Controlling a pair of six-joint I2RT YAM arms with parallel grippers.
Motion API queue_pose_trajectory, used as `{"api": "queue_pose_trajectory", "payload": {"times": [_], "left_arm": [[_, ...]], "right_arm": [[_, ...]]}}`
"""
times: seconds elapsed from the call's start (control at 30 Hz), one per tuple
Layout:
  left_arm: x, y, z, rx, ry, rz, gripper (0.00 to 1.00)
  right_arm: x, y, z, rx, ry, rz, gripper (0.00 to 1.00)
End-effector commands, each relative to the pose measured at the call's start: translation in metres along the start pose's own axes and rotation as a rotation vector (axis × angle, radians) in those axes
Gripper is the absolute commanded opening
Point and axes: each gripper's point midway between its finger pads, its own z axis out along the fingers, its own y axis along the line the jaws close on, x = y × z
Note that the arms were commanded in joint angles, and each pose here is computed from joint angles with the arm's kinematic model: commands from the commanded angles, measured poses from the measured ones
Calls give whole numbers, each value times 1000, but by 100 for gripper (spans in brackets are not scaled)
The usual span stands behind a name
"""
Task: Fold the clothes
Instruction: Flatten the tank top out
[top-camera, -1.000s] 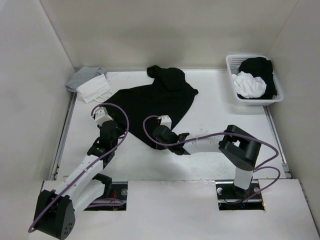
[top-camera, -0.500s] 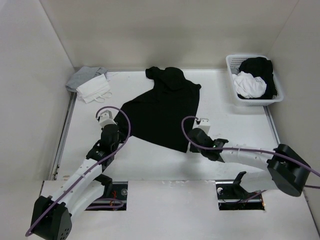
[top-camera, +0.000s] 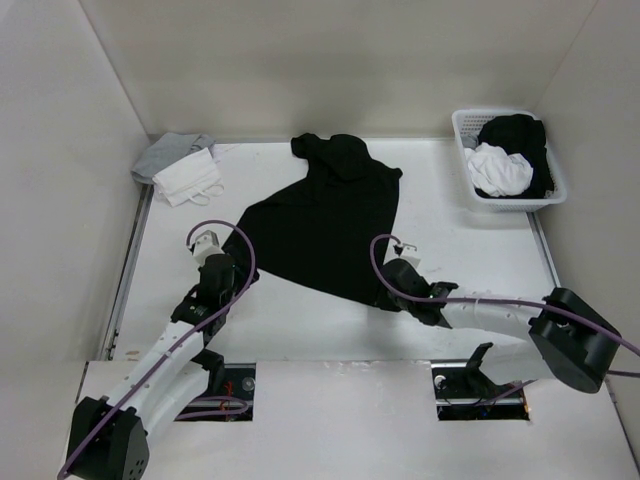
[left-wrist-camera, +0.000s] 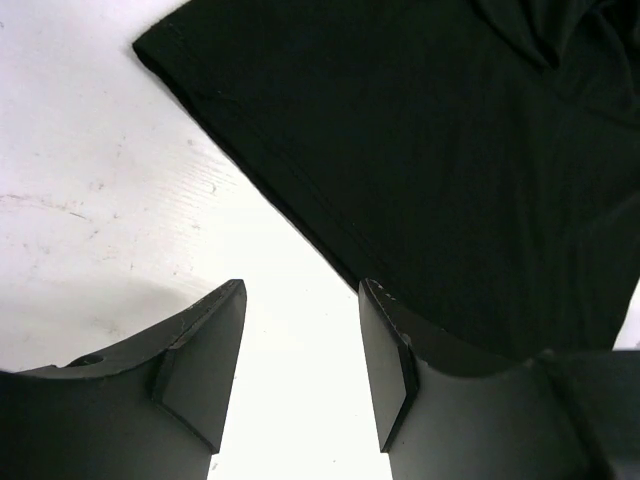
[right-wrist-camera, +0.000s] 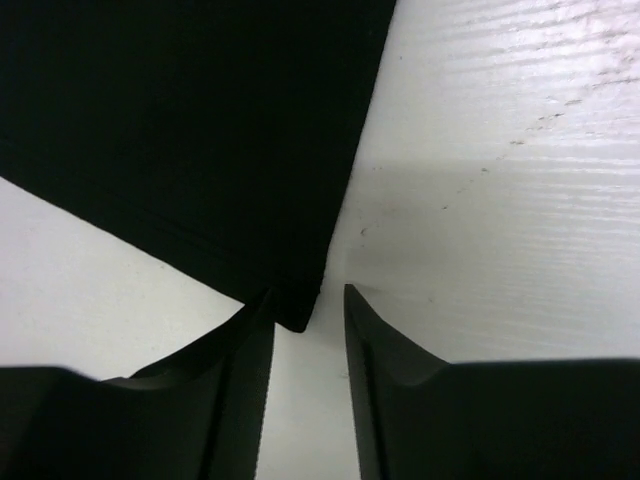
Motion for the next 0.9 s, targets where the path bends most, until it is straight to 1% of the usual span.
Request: {"api": "queue_pose_trajectory", "payload": {"times": [0.0,0.17,0.27,0.4,0.57,0.77,0.87], "left_arm": [[-8,-13,-2,52,-28,-28,47],[-12,-13,-2,57,-41,-29,47],[-14,-15,-1,61,-47,-32,47],[-13,-16,0,61,-43,-27,47],[-8,-13,2,45,-21,-7,48],[-2,-4,4,20,7,-23,49],[4,3,7,5,42,-35,47]], "right_arm": [[0,17,5,-41,11,38,36],[14,14,9,-15,54,35,32],[14,13,9,-1,55,53,21],[4,5,1,24,3,73,7],[-22,-20,-25,60,-104,129,4],[-61,-48,-59,44,-245,223,3],[-77,-58,-64,47,-289,230,3]]}}
